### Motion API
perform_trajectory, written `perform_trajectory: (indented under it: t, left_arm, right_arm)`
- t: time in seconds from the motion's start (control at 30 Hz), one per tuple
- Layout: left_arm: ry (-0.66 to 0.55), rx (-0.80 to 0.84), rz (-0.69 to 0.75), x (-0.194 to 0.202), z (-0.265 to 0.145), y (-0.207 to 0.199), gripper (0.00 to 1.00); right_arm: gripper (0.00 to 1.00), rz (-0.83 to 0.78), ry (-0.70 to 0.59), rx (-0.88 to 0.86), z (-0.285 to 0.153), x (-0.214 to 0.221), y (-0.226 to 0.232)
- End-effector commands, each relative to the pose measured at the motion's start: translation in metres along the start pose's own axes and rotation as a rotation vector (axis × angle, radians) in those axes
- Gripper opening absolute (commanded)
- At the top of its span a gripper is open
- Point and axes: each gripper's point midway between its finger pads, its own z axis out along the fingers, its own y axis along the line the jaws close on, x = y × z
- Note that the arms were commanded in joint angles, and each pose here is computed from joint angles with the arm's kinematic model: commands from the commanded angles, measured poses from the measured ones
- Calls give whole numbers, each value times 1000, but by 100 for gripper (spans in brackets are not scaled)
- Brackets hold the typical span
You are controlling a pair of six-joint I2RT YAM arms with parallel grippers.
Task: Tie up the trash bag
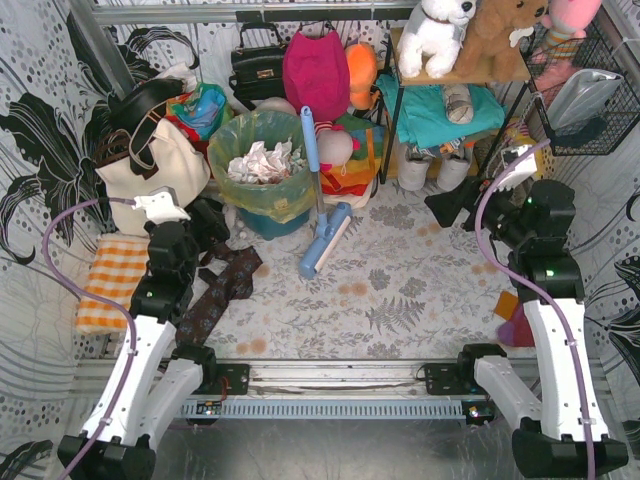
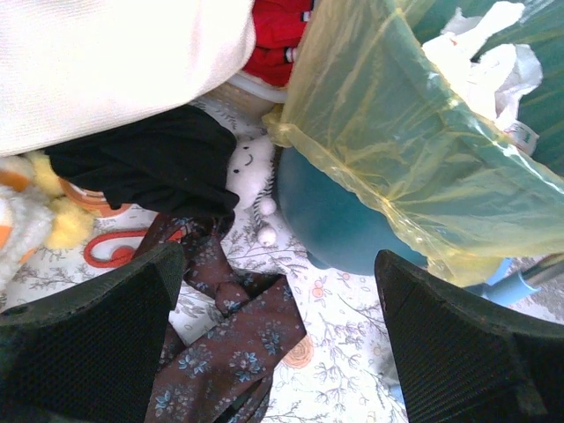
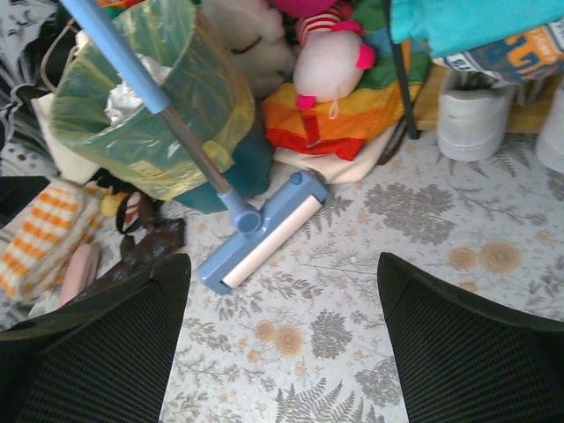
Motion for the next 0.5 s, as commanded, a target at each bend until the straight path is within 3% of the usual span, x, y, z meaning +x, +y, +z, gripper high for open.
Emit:
perform_trajectory:
  t: [0.0, 0.2, 0.47]
  left_arm:
    - [-26, 119, -10, -12, -6, -23, 98]
    - [-3, 261, 0, -8, -11, -48, 98]
    - [-4, 403, 26, -8, -24, -69, 98]
  right_arm:
    - [86, -2, -8, -175, -1, -18, 36]
    - [82, -35, -5, -299, 15, -31, 68]
    - [81, -106, 51, -347, 72, -29, 105]
